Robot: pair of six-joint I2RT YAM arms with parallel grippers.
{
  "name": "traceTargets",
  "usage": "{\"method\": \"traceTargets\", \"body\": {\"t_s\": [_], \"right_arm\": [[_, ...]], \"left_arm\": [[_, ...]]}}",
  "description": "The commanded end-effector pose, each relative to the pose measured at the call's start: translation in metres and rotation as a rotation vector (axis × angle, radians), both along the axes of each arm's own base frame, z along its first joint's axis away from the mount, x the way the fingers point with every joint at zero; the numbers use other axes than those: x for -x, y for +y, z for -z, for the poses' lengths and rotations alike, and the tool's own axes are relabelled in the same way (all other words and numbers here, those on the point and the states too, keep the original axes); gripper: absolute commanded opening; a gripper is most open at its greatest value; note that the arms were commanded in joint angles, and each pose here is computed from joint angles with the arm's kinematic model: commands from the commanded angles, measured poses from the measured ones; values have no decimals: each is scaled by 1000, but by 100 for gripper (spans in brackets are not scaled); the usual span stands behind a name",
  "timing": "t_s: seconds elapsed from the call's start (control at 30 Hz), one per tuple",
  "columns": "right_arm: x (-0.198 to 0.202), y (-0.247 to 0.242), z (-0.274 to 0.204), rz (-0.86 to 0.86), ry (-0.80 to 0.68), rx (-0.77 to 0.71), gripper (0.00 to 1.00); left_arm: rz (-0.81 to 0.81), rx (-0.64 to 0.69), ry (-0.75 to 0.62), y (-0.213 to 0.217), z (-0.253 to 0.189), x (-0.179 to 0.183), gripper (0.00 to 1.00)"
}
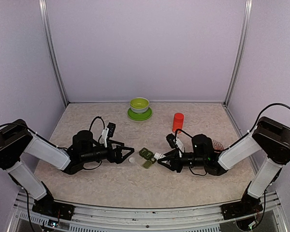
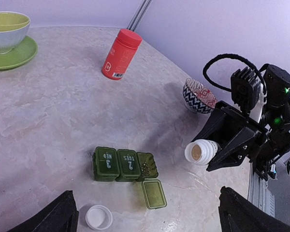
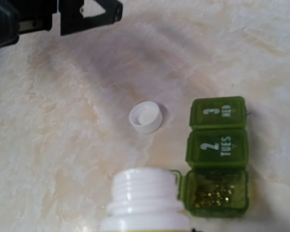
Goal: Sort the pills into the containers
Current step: Pour the pill into the compartment of the pill container, then pass from the right arm to the left
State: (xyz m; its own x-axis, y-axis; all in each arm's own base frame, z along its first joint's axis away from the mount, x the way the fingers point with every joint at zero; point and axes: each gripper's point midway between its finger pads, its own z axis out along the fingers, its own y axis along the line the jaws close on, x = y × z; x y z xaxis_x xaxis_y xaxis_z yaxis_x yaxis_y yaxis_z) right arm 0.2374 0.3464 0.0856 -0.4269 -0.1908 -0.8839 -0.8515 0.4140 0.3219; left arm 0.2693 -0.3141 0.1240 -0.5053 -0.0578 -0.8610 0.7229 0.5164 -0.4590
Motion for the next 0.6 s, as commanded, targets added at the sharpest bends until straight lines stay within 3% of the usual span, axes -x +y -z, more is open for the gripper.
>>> {"method": "traceTargets", "body": {"t_s": [0.0, 0.57], "right_arm": [[-8, -1, -24, 21, -110, -80, 19], [37, -28, -88, -70, -398, -312, 19]], "left_arm": [[77, 32, -52, -15, -14, 8, 99], [377, 88, 20, -78, -64, 50, 99]]}}
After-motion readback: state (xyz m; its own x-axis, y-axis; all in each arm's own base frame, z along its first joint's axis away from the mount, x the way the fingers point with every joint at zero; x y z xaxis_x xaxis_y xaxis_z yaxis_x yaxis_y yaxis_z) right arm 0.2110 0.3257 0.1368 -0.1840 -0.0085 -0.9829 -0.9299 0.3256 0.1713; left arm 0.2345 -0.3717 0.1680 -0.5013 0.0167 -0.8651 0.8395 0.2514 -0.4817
